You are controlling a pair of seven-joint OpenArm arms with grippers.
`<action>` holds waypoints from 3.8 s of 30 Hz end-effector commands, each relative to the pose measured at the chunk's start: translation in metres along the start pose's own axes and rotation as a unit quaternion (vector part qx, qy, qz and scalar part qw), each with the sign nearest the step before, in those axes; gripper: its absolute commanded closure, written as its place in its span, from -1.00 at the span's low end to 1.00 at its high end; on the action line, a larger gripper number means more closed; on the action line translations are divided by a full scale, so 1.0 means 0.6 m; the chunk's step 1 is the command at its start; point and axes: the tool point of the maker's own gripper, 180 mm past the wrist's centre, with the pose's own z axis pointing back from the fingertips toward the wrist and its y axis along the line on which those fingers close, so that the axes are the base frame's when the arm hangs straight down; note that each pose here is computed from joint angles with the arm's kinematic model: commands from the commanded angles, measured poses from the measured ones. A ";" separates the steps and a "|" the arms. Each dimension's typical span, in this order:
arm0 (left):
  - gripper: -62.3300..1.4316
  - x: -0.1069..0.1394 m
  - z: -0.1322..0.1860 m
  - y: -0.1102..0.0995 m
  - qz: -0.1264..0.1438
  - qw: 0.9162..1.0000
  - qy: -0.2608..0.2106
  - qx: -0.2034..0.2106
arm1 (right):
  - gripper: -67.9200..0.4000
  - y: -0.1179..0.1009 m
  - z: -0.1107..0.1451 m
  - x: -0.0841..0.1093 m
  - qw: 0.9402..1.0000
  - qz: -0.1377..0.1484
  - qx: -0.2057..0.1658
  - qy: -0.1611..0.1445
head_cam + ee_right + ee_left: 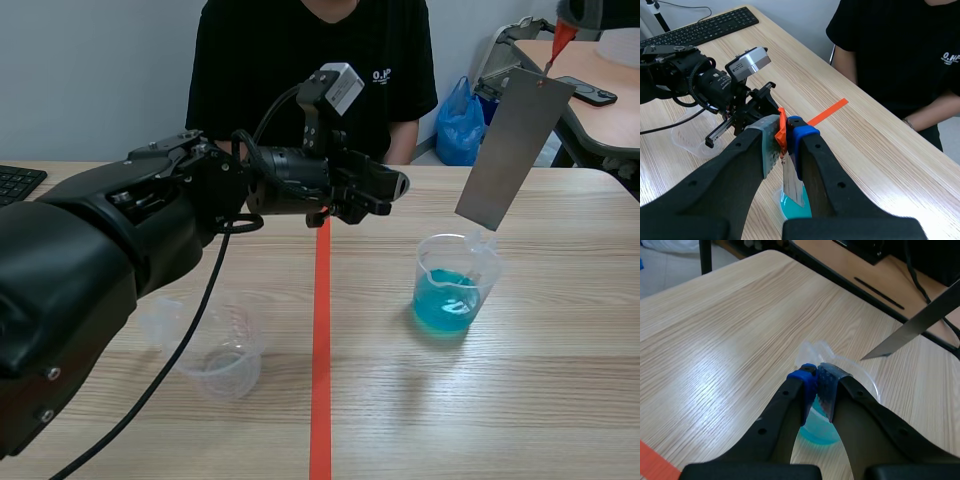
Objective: Do the redox reaction experiment.
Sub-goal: 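Raise the plate and point at it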
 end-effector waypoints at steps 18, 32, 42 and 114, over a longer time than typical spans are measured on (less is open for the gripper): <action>0.84 0.079 -0.021 -0.030 -0.008 0.996 -0.085 -0.023 | 0.94 0.003 0.006 0.021 1.000 0.016 0.005 -0.012; 0.84 0.076 -0.021 -0.028 -0.017 0.996 -0.080 -0.020 | 0.94 0.003 0.006 0.021 1.000 0.016 0.005 -0.012; 0.84 0.072 -0.021 -0.028 -0.018 0.997 -0.077 -0.020 | 0.94 0.003 0.006 0.021 1.000 0.016 0.005 -0.012; 0.84 -0.053 0.479 0.208 -0.134 0.957 0.010 0.257 | 0.94 0.003 0.006 0.021 1.000 0.016 0.005 -0.013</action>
